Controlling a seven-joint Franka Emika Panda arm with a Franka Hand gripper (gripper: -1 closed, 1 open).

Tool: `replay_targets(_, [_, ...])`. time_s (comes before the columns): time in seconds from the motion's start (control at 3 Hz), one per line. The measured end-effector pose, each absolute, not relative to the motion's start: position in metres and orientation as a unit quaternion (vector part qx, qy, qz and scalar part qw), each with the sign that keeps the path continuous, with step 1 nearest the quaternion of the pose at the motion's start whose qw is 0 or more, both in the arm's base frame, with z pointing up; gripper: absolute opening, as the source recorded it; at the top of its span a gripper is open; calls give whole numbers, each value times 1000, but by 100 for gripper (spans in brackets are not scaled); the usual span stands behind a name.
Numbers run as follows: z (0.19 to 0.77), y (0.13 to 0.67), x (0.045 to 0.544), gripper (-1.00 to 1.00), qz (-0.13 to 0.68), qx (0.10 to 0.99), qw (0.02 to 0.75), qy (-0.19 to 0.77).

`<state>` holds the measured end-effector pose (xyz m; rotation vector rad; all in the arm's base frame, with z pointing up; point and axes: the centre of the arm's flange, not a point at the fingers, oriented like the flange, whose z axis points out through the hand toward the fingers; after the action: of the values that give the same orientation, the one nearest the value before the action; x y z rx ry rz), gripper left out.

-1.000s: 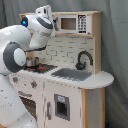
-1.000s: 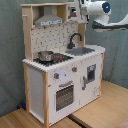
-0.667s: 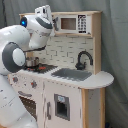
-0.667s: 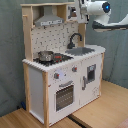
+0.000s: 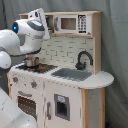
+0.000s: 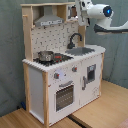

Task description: Play with the kitchen

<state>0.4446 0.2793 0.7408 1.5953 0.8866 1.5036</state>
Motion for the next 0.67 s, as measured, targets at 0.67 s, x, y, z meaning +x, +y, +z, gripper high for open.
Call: replay_targets(0.67, [722, 301, 406, 100, 573, 593, 443, 352])
